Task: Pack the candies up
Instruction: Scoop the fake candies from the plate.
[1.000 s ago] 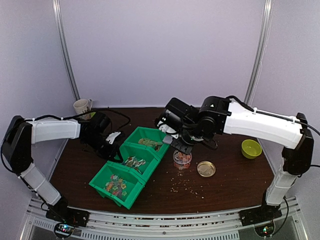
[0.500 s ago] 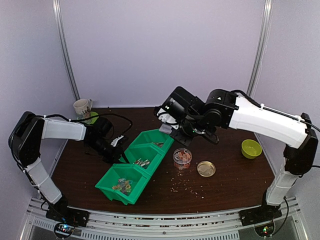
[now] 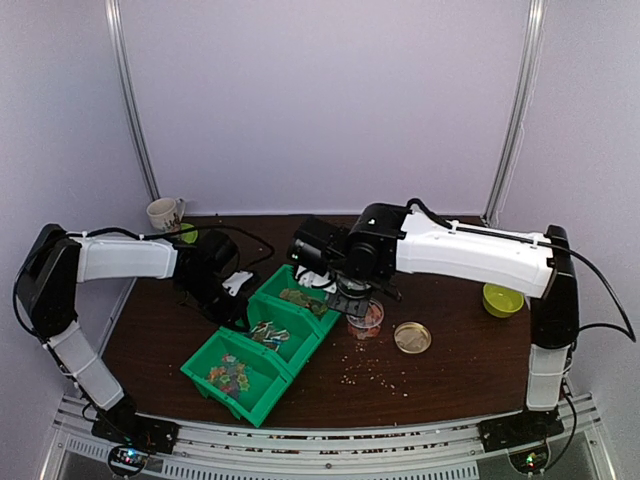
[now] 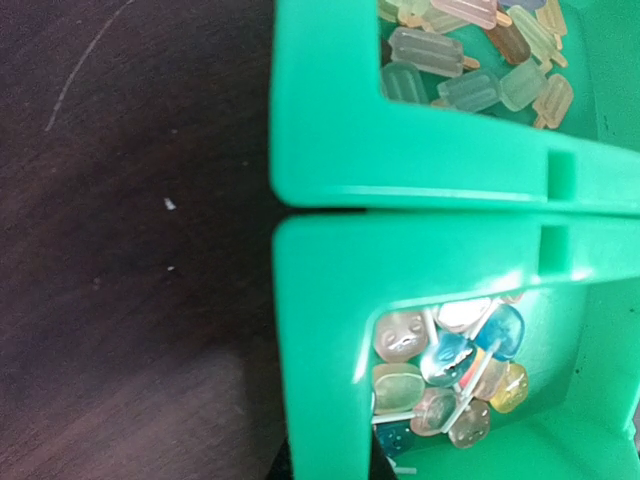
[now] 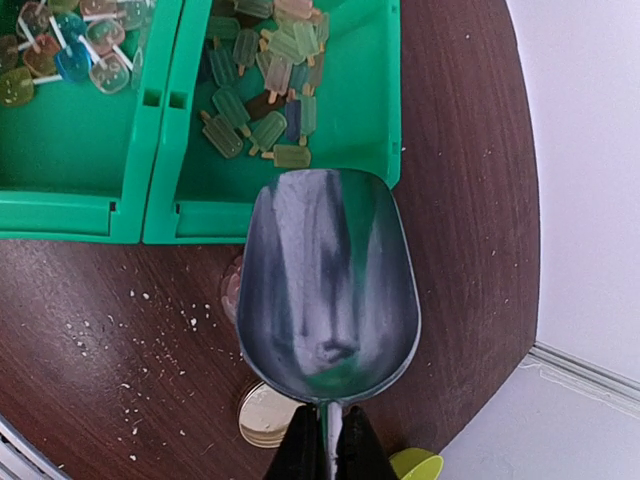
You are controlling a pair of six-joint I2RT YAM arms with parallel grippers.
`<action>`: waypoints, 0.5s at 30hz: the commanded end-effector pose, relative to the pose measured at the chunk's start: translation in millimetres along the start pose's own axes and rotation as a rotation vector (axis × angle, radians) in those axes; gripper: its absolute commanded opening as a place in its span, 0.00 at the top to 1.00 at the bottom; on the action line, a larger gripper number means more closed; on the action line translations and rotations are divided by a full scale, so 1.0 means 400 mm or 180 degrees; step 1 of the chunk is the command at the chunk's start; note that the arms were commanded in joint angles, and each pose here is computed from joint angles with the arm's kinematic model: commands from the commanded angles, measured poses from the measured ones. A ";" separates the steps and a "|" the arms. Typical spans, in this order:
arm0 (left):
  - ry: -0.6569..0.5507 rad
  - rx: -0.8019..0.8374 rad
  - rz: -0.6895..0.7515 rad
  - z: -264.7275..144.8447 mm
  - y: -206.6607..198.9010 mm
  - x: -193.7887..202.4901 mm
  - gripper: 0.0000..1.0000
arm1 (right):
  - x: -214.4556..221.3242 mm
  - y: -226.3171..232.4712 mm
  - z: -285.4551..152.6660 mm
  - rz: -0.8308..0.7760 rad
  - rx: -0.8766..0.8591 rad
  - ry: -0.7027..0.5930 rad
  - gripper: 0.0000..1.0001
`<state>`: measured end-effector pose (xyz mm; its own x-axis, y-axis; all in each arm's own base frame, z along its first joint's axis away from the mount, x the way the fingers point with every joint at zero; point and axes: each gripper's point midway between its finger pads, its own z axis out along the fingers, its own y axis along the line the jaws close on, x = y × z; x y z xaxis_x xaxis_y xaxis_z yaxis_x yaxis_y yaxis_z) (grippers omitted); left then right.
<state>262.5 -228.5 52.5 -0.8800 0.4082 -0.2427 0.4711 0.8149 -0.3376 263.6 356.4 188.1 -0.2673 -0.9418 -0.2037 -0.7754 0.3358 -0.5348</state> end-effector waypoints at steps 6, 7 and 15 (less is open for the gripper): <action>-0.0406 -0.0306 0.0424 -0.086 -0.034 -0.071 1.00 | -0.006 0.030 0.059 -0.0265 0.0031 0.0274 1.00; -0.0421 -0.0316 0.0442 -0.089 -0.036 -0.073 1.00 | -0.011 0.038 0.068 -0.0288 0.0008 0.0291 1.00; -0.0518 -0.0307 0.0569 -0.104 -0.060 -0.080 1.00 | -0.039 0.089 0.146 -0.0487 -0.0125 0.0462 1.00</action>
<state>259.1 -218.8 61.4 -0.8199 0.5033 -0.2729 0.5545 0.8168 -0.1593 274.7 380.9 134.4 -0.2426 -0.9686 -0.0540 -0.8153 0.2337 -0.5298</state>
